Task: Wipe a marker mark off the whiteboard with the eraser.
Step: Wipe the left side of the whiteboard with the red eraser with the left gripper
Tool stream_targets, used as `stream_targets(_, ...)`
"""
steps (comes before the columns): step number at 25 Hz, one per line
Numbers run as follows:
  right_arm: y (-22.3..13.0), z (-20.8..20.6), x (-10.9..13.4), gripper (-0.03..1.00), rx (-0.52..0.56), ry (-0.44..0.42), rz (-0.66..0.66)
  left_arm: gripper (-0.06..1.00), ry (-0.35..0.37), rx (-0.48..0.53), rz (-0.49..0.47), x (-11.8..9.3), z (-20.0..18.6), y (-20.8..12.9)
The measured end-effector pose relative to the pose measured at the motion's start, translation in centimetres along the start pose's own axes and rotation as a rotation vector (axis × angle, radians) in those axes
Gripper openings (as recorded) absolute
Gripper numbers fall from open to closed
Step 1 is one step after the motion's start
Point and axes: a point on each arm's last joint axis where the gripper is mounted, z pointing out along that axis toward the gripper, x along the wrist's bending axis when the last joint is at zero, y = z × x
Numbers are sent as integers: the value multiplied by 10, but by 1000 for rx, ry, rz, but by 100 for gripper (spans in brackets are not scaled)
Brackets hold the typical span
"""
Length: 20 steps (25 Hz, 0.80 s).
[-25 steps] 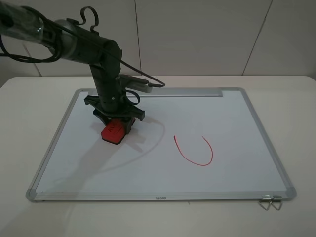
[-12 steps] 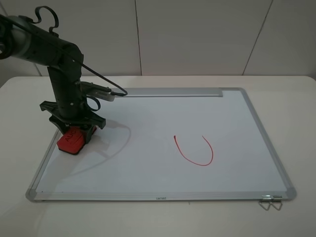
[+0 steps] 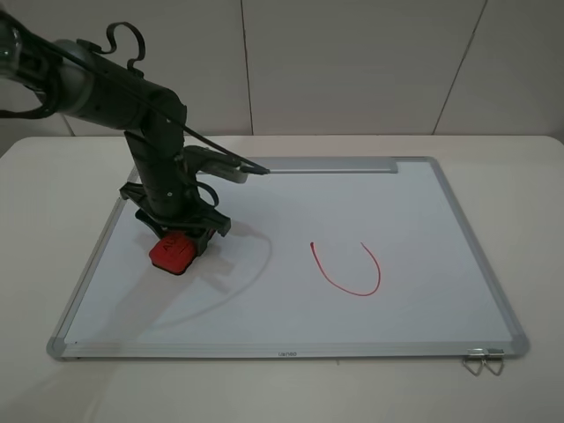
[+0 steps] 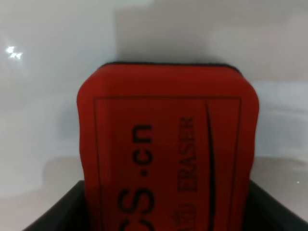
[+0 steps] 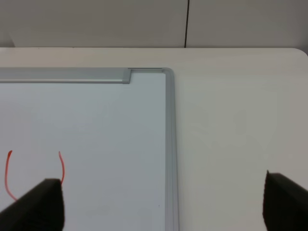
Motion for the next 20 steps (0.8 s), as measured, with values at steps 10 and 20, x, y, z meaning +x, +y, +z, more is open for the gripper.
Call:
stream_targets(10, 0, 0, 0, 71, 0, 0, 0, 57, -72, -12, 143, -67, 7, 6)
stream_targets(20, 0, 0, 0, 71, 0, 0, 0, 57, -86, -28, 164, -77, -2, 9)
